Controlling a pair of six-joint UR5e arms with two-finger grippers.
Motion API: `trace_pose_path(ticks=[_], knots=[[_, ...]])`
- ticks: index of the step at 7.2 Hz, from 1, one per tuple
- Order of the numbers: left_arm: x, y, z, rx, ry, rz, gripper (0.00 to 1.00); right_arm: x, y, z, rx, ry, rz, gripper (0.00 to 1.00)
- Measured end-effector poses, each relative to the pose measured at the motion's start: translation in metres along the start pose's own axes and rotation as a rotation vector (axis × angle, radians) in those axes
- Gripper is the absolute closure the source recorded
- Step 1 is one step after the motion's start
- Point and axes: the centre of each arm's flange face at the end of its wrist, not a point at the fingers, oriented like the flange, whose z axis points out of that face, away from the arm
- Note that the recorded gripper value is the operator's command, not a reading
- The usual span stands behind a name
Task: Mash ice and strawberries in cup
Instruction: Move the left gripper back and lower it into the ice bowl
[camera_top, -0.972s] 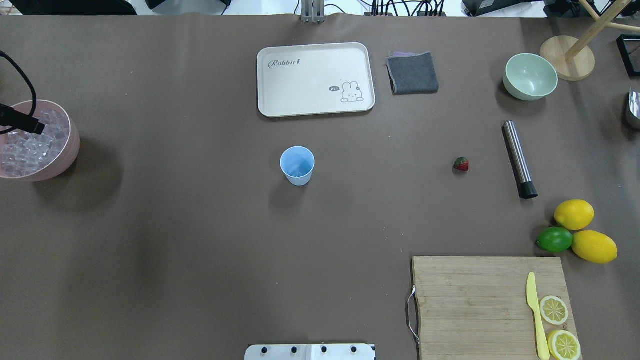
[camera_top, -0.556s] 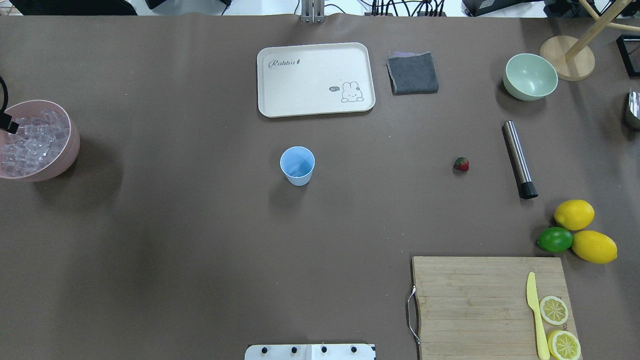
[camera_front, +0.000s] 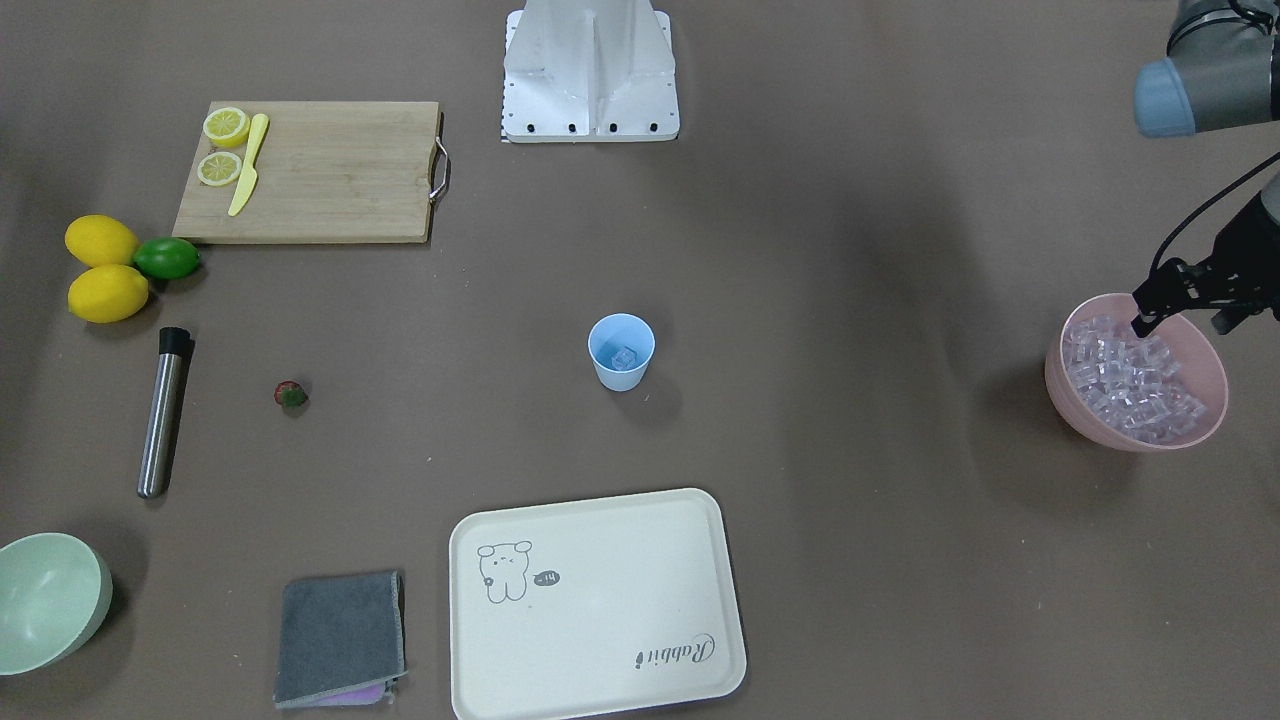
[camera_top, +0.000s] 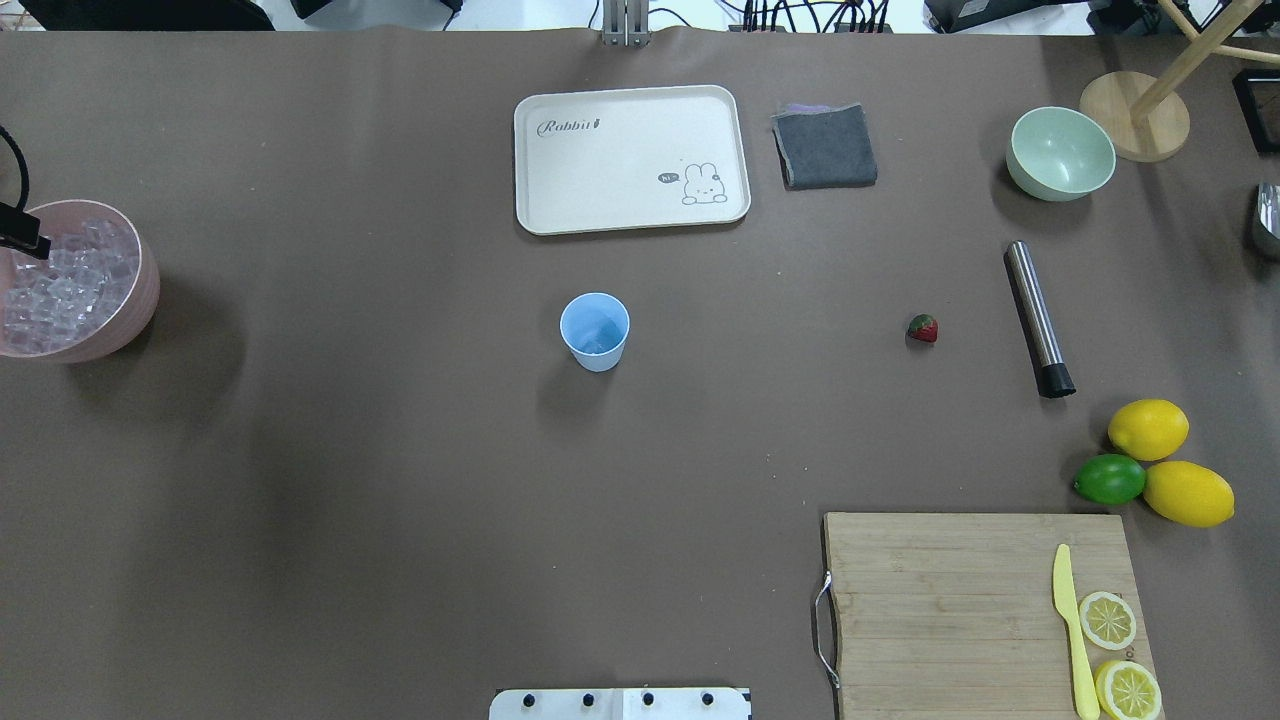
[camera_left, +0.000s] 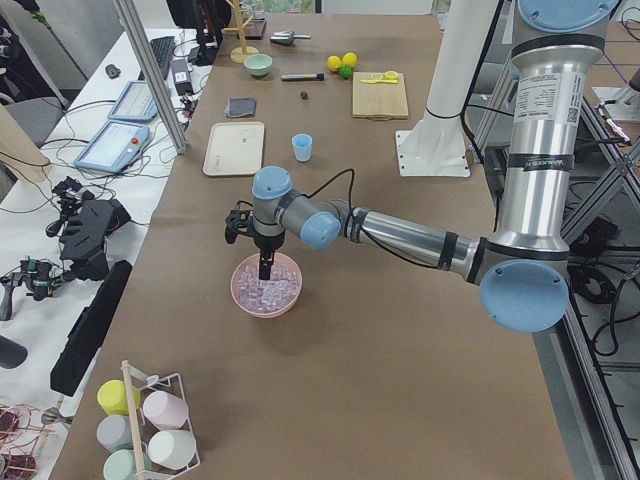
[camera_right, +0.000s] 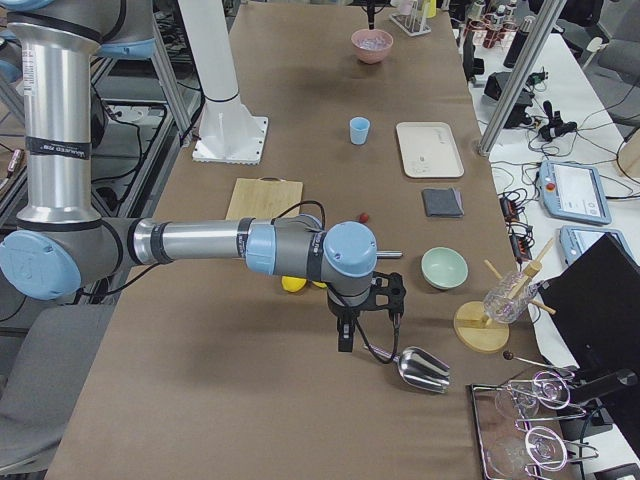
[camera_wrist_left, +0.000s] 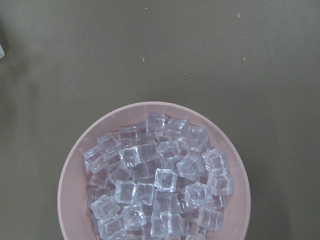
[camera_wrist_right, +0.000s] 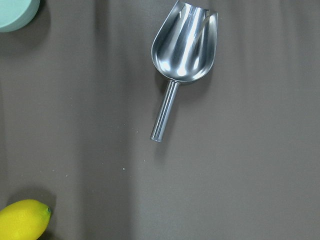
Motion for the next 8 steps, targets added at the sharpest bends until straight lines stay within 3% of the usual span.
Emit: trace_pose_path(ticks=[2, 5, 8], knots=[[-0.013, 0.002, 0.029, 0.013, 0.018, -0.045, 0.03, -0.002, 0.001, 0.001, 0.001, -0.021, 0.000, 0.00], [0.003, 0.006, 0.037, 0.043, 0.009, -0.087, 0.06, -0.002, 0.002, 0.001, 0.002, -0.024, -0.001, 0.00], [0.016, 0.016, 0.050, 0.054, -0.028, -0.080, 0.33, 0.000, 0.006, 0.003, -0.004, -0.025, 0.005, 0.00]])
